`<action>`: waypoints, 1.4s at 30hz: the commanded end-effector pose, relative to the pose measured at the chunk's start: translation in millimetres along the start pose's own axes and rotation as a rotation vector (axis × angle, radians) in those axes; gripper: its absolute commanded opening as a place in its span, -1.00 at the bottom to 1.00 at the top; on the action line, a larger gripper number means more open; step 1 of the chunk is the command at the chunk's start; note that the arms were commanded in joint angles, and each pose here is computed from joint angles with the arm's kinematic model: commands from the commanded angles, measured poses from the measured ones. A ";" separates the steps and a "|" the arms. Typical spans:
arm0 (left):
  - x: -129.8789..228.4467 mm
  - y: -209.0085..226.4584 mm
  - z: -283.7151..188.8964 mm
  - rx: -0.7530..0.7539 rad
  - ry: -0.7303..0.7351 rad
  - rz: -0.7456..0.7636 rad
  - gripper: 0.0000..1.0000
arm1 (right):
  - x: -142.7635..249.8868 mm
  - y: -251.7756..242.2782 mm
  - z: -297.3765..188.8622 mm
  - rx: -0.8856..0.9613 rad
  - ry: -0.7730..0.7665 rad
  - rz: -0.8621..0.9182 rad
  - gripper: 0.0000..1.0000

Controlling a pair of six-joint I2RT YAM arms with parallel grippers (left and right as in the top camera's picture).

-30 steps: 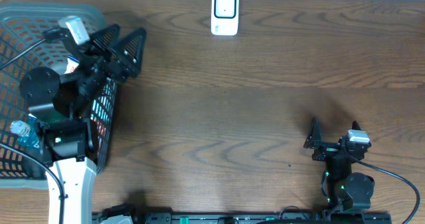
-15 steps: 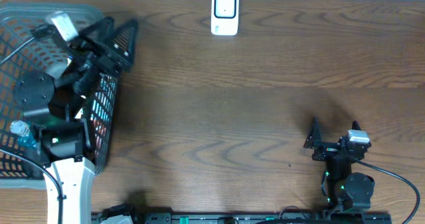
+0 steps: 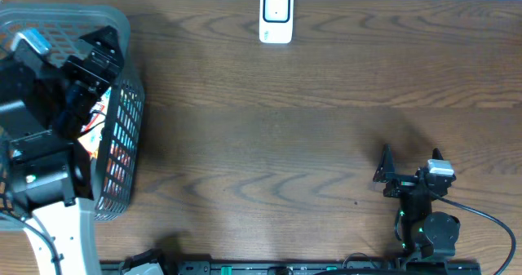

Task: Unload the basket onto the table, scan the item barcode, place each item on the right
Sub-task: 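Raise the left gripper and reach down into the grey basket, then grasp the teal Listerine bottle in the basket with the left gripper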

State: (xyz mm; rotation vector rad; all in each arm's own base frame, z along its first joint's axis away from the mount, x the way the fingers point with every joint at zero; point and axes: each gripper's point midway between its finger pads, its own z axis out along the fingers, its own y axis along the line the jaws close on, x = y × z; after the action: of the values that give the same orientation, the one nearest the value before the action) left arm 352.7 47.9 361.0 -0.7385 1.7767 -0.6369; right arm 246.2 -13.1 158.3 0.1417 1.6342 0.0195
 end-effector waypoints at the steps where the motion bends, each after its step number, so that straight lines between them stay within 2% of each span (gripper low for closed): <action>1: -21.1 6.7 -7.2 -0.108 -0.058 0.052 0.96 | 0.1 -0.9 -0.2 0.004 -0.001 0.015 0.98; 8: -24.9 40.8 -11.7 -0.340 -0.032 0.043 0.96 | 0.1 -0.9 -0.2 0.004 -0.001 0.015 0.98; 20: -12.8 101.2 -3.7 -0.612 0.018 0.005 0.96 | 0.1 -0.9 -0.2 0.004 -0.001 0.015 0.98; 24: -13.2 136.3 -12.4 -0.768 -0.020 -0.112 0.96 | 0.1 -0.9 -0.2 0.004 -0.001 0.015 0.99; 30: -5.9 196.6 -56.1 -1.030 -0.101 -0.430 0.95 | 0.1 -0.9 -0.2 0.004 -0.001 0.015 0.98; 33: -6.1 210.4 -72.4 -1.085 -0.126 -0.505 0.95 | 0.1 -0.9 -0.2 0.004 -0.001 0.015 0.99; 36: -4.1 210.1 -70.5 -1.059 -0.105 -0.536 0.96 | 0.1 -0.9 -0.2 0.004 -0.001 0.015 0.99; 42: 9.6 210.4 -76.8 -1.089 -0.035 -0.530 0.96 | 0.1 -0.9 -0.2 0.004 -0.001 0.015 0.98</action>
State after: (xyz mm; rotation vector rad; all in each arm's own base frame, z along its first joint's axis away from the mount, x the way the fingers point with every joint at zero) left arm 242.1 188.3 220.9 -1.9573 1.8336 0.1063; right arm 246.2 -13.1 158.3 0.1417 1.6342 0.0195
